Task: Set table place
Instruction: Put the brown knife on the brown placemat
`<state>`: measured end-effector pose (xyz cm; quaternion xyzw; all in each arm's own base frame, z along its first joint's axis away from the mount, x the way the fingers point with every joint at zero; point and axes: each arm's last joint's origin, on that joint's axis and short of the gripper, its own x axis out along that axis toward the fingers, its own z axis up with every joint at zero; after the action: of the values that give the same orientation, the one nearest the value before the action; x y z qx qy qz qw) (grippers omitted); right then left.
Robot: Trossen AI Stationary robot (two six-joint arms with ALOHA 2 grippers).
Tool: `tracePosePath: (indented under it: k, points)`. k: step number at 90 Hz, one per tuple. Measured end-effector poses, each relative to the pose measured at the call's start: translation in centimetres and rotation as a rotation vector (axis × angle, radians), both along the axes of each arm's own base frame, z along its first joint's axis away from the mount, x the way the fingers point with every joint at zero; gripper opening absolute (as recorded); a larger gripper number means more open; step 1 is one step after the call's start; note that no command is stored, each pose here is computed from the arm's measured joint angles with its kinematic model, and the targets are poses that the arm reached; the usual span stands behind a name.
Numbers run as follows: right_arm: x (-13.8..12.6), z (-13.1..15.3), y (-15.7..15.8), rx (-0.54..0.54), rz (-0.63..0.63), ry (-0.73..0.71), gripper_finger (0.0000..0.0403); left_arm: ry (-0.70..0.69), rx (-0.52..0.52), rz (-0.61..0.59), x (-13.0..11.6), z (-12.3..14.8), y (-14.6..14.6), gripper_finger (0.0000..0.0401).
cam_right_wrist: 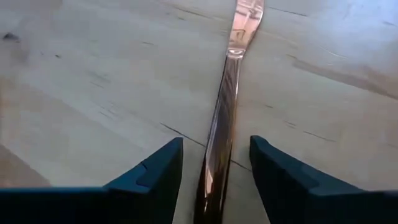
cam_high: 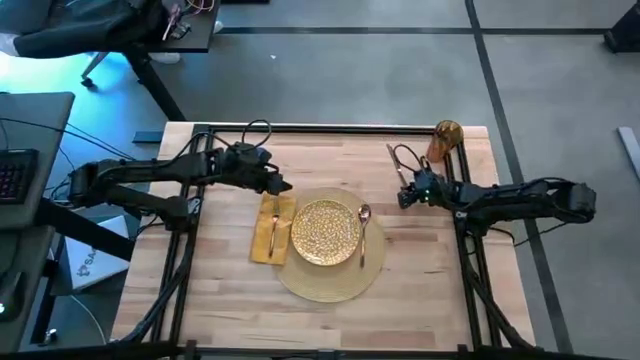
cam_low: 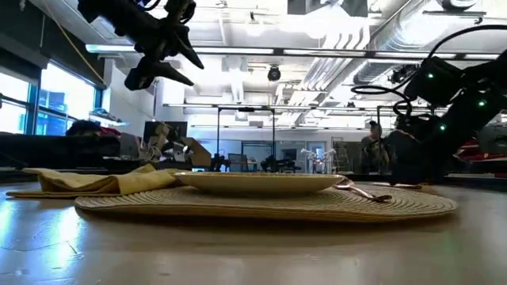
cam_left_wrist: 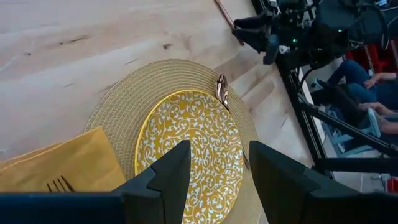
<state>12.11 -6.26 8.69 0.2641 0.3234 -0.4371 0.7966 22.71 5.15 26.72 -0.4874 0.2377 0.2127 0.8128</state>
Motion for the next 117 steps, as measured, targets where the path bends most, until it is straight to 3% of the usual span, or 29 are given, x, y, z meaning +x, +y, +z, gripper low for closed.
tracePosePath:
  k: [14, 33, 50, 57, 71, 96, 117]
  points:
    - [-0.3, -0.5, 0.3, -0.018, -0.009, 0.032, 0.0118, -0.002, -0.012, 0.009, 0.0, 0.0, 0.0, 0.0147]
    - [-0.1, -0.7, 0.3, -0.021, -0.045, 0.031, 0.0024, -0.004, -0.031, 0.021, 0.0, 0.0, 0.0, 0.0147]
    - [0.0, -0.5, 0.3, 0.016, -0.083, -0.029, 0.0021, -0.005, -0.033, 0.019, 0.0, 0.0, 0.0, 0.0147]
    - [0.3, 0.0, 0.4, 0.071, -0.089, -0.112, 0.0001, -0.006, -0.039, 0.011, 0.0, 0.0, 0.0, 0.0147]
    - [0.4, 0.6, 0.5, 0.127, -0.091, -0.230, 0.0005, -0.007, -0.033, -0.026, 0.0, 0.0, -0.1, 0.0147]
    - [0.6, 1.3, 0.6, 0.156, -0.076, -0.254, 0.0004, -0.008, -0.028, -0.063, 0.0, 0.0, -0.2, 0.0147]
    - [2.6, 3.9, 0.6, 0.096, -0.008, -0.245, 0.0002, -0.008, -0.025, -0.075, 0.0, 0.0, -0.2, 0.0147]
